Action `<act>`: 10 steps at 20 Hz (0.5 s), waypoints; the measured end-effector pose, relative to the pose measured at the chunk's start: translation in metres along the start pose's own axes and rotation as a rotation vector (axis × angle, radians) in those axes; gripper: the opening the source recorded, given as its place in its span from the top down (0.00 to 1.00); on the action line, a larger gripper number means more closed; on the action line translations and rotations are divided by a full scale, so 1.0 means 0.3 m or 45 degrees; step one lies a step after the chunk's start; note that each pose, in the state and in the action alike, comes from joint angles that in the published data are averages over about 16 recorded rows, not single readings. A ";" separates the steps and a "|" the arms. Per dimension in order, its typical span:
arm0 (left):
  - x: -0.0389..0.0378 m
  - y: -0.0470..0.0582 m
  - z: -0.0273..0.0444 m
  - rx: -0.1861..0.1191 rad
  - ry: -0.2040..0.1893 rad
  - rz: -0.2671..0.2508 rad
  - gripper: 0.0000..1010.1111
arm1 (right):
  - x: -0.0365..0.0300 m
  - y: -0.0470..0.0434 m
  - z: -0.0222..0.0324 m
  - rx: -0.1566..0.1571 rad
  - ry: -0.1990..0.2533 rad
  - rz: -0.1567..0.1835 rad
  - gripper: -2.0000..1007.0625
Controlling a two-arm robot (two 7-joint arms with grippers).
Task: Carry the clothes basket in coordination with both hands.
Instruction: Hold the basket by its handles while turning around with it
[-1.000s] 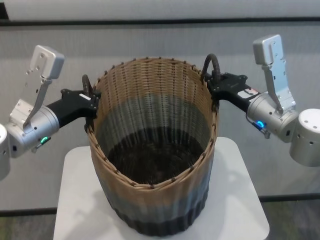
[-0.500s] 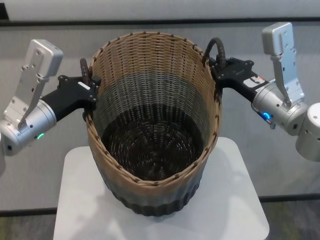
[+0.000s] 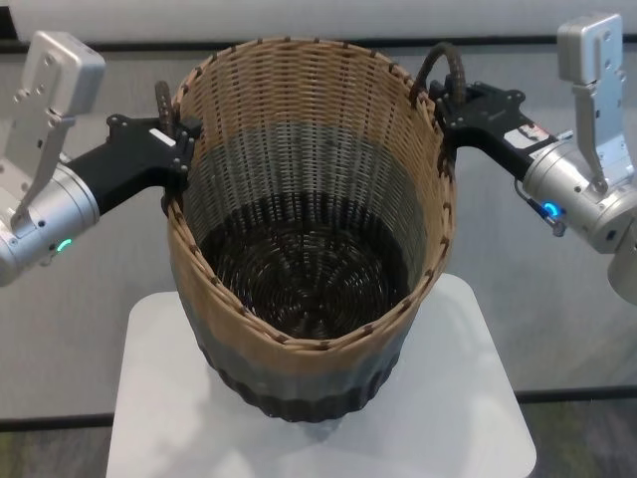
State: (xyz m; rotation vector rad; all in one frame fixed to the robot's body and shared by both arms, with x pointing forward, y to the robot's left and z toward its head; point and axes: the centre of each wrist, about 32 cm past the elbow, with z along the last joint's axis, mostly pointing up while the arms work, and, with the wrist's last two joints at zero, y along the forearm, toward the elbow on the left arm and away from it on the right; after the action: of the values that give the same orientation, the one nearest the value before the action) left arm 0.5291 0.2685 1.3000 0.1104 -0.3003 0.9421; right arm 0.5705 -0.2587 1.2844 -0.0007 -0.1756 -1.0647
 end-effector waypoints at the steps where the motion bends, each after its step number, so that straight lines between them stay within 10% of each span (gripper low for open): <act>1: 0.001 0.004 0.011 -0.005 0.002 -0.005 1.00 | 0.002 -0.003 0.006 0.008 0.002 0.000 0.83; 10: 0.014 0.034 0.081 -0.040 0.032 -0.043 1.00 | 0.011 -0.029 0.050 0.065 0.013 0.001 0.83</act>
State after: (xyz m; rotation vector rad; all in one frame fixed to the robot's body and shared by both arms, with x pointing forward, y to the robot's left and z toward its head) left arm 0.5181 0.2724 1.3240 0.0746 -0.2894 0.9041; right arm 0.5623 -0.2644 1.2988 0.0509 -0.1933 -1.0588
